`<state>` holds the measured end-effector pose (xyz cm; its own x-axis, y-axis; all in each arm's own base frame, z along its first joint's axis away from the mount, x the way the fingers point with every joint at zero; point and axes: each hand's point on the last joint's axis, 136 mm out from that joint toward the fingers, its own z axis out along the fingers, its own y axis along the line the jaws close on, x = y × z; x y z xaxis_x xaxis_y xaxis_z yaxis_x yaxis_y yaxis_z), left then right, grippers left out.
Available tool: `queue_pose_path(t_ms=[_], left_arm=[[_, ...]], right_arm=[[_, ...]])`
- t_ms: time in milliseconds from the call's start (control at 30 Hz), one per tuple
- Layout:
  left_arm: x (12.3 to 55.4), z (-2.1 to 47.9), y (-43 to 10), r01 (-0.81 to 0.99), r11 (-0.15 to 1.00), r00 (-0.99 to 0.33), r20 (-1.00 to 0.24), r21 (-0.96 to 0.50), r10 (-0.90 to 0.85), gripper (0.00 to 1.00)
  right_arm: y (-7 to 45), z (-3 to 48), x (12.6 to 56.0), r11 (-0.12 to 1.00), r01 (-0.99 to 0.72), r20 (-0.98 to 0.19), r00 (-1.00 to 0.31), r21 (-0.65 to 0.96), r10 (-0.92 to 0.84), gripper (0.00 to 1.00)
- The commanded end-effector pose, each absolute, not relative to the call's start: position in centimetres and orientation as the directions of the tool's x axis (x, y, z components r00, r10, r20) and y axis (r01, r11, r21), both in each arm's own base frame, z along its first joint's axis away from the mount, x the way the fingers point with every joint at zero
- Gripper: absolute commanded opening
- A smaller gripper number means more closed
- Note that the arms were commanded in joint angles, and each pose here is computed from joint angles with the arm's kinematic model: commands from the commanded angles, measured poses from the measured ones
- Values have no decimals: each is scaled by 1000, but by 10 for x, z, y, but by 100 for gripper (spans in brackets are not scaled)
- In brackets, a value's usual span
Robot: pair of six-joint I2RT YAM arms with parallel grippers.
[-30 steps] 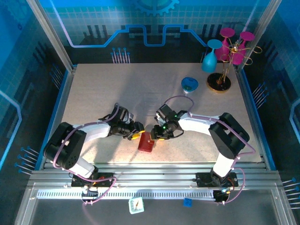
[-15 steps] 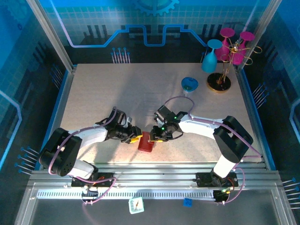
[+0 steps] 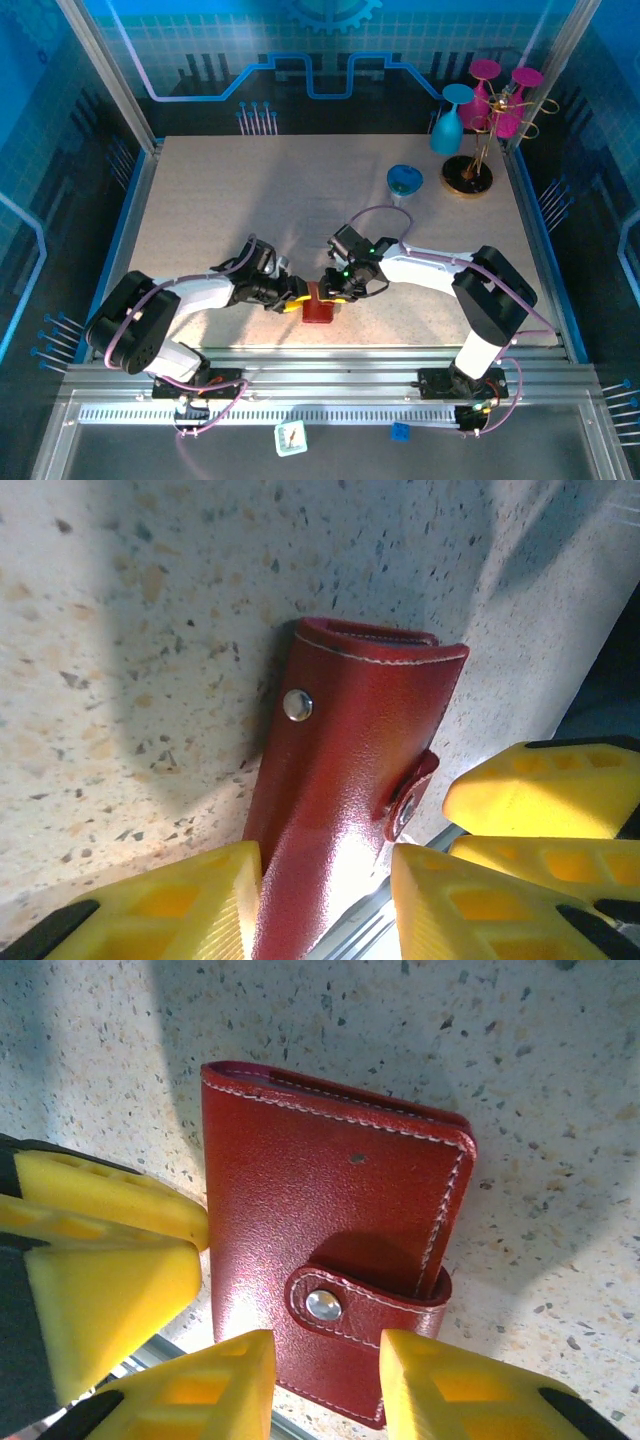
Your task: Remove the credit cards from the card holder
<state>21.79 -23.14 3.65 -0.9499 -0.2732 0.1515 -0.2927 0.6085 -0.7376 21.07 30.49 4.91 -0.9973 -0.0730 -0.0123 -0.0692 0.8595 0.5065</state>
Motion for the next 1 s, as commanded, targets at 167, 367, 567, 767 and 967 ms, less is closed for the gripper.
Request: queue_pose_path(t_ms=[167, 367, 567, 767, 967], left_arm=[[219, 44, -231, -323, 602, -935, 149, -730, -321, 34], [226, 54, -239, -330, 563, -932, 167, -757, -322, 25], [227, 49, -246, -336, 543, -934, 196, -769, -300, 17], [226, 39, -247, -368, 526, -924, 237, -767, -300, 16], [223, 31, -244, -393, 506, -914, 263, -768, -310, 8]], right_arm=[[299, 44, 209, 891, -57, 4, -998, 451, -65, 33], [294, 44, 211, 908, -52, -2, -998, 416, -56, 32], [294, 48, 216, 925, -66, -20, -998, 373, -63, 32], [301, 47, 216, 937, -87, -14, -996, 339, -88, 32], [308, 43, 213, 945, -95, -1, -995, 312, -100, 31]])
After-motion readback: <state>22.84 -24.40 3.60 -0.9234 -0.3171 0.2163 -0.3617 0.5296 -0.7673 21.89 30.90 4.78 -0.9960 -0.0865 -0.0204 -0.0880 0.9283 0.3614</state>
